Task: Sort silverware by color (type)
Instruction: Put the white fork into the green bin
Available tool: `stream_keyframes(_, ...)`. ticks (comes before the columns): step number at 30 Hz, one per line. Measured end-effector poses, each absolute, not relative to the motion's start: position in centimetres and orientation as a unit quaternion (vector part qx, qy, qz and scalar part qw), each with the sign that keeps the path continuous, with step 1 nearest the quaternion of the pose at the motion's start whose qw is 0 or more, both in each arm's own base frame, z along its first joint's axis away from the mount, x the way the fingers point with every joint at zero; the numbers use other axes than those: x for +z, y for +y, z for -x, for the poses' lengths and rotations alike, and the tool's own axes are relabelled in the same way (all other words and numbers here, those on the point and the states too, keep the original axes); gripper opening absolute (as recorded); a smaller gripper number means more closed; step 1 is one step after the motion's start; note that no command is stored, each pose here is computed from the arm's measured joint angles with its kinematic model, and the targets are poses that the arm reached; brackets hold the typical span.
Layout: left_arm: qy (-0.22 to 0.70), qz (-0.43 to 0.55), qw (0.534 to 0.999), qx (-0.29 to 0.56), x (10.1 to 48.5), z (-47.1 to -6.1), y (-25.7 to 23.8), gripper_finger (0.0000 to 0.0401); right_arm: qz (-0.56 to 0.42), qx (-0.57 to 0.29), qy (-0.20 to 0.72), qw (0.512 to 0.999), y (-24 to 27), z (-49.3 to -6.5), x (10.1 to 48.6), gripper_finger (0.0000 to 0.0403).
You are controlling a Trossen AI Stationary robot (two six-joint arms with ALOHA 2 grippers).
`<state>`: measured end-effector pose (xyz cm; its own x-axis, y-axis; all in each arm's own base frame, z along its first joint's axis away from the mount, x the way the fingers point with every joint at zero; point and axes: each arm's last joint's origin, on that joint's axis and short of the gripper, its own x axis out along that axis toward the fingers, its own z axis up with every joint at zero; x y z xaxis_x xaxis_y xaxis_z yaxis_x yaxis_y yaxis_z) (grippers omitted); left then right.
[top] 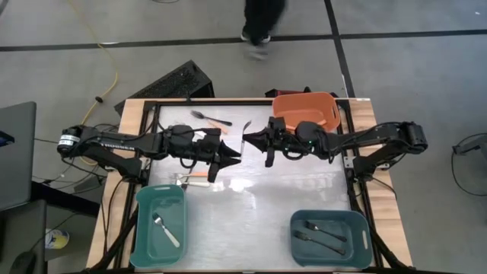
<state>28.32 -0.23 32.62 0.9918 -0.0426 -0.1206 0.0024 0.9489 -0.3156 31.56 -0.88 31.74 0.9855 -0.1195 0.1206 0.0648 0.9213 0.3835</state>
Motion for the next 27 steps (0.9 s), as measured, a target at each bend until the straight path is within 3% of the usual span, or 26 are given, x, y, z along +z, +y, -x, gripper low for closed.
stream_keyframes(9,0.061,0.144,0.987,0.023,32.6,-28.3,0.0,0.0093,-0.226,-0.066,-0.096,0.967,0.1,-31.5,32.1,0.0017)
stream_keyframes(19,0.062,0.122,0.990,-0.031,32.7,-28.3,-0.3,0.0093,-0.228,-0.094,-0.064,0.967,1.5,-31.5,31.4,0.0017)
stream_keyframes(27,0.063,0.123,0.990,0.007,32.6,-28.3,-0.1,0.0093,-0.227,-0.095,-0.061,0.967,2.6,-31.4,31.3,0.0017)
